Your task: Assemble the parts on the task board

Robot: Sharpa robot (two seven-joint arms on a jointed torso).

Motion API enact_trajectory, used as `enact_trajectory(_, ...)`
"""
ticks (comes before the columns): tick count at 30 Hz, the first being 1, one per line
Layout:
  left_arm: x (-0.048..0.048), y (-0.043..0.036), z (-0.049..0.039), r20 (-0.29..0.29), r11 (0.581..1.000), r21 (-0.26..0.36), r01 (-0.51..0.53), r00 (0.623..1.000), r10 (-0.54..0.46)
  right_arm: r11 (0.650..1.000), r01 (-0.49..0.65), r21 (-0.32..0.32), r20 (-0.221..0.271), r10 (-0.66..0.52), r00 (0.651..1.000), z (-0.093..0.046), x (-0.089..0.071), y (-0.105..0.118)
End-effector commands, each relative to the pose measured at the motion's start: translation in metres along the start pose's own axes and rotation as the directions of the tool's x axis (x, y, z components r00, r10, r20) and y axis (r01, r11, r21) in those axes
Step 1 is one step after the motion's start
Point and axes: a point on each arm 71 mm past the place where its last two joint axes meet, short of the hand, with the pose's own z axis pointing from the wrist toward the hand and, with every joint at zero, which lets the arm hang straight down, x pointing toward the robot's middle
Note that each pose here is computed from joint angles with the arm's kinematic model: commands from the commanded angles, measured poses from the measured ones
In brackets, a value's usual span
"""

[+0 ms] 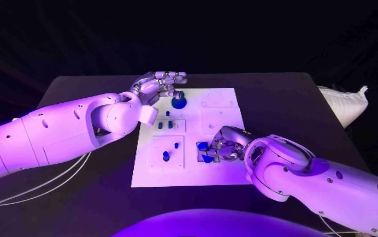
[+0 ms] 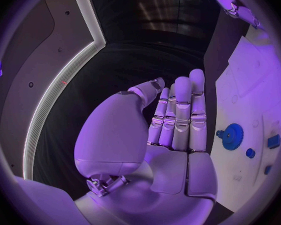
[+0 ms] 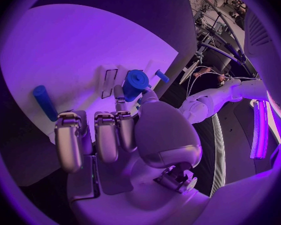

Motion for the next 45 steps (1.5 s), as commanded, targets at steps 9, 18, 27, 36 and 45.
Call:
enact_trajectory(9,0.0026,-0.0001,0.0002,-0.022,1.000,0.004,0.000,1.000,0.000,0.992,0.127,-0.020,0.054,-0.125,0.991,0.000,-0.003,0.003)
enact_trajectory(18,0.0026,-0.0001,0.0002,-0.022,1.000,0.004,0.000,1.000,0.000,0.989,0.145,-0.033,0.051,-0.143,0.988,-0.002,-0.002,0.006)
enact_trajectory(27,0.0026,-0.0001,0.0004,-0.023,1.000,0.004,0.000,1.000,0.000,0.985,0.169,-0.034,0.041,-0.168,0.985,0.001,0.001,0.007)
enact_trajectory(36,0.0025,0.0000,0.0005,-0.024,1.000,0.003,0.000,1.000,0.000,0.983,0.184,-0.027,0.062,-0.182,0.981,0.005,0.002,0.004)
enact_trajectory(45,0.0012,-0.0001,-0.0002,-0.022,1.000,0.001,-0.001,1.000,0.001,0.994,0.111,-0.018,0.083,-0.109,0.991,-0.007,-0.005,-0.005)
